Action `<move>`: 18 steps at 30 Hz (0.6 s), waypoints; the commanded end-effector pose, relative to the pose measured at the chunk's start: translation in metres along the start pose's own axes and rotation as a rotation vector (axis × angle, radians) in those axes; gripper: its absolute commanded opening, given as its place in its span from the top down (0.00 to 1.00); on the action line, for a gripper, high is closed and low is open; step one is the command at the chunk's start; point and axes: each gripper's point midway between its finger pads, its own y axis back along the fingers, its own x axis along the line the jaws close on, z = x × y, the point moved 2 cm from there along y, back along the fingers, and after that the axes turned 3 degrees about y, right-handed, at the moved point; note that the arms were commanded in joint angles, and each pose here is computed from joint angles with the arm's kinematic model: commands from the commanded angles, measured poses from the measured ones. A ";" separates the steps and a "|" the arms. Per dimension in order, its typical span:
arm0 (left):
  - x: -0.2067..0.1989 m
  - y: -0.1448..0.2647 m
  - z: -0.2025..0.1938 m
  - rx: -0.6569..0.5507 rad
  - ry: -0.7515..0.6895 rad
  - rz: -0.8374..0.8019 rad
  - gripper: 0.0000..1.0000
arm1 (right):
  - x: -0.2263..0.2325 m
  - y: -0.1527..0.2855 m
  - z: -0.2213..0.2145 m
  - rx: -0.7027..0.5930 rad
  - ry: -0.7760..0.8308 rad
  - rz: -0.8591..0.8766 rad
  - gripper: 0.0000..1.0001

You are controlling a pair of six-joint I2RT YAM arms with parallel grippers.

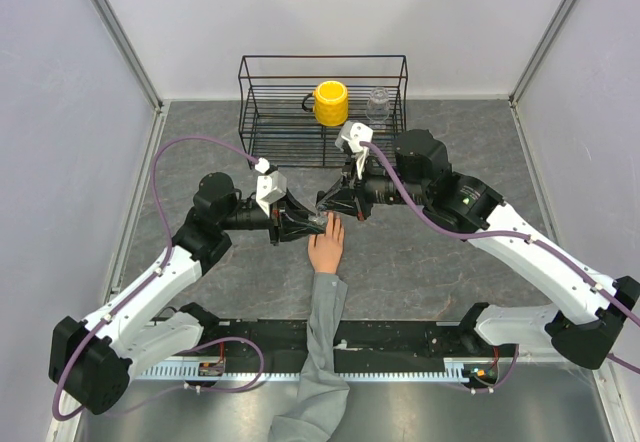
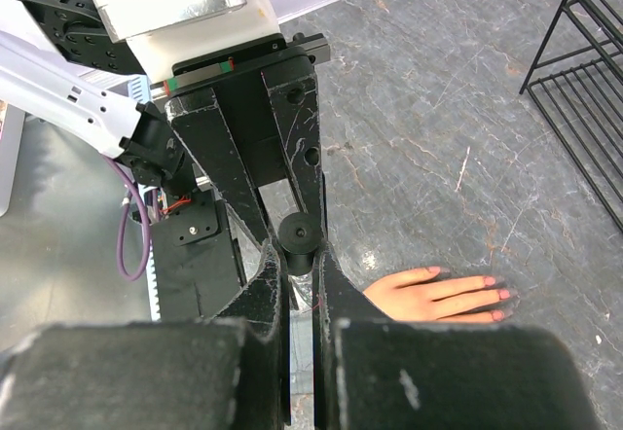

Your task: Paint the nails

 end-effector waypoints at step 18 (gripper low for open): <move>-0.007 0.002 0.013 -0.045 -0.097 -0.016 0.98 | 0.005 0.002 0.009 -0.022 0.044 -0.006 1.00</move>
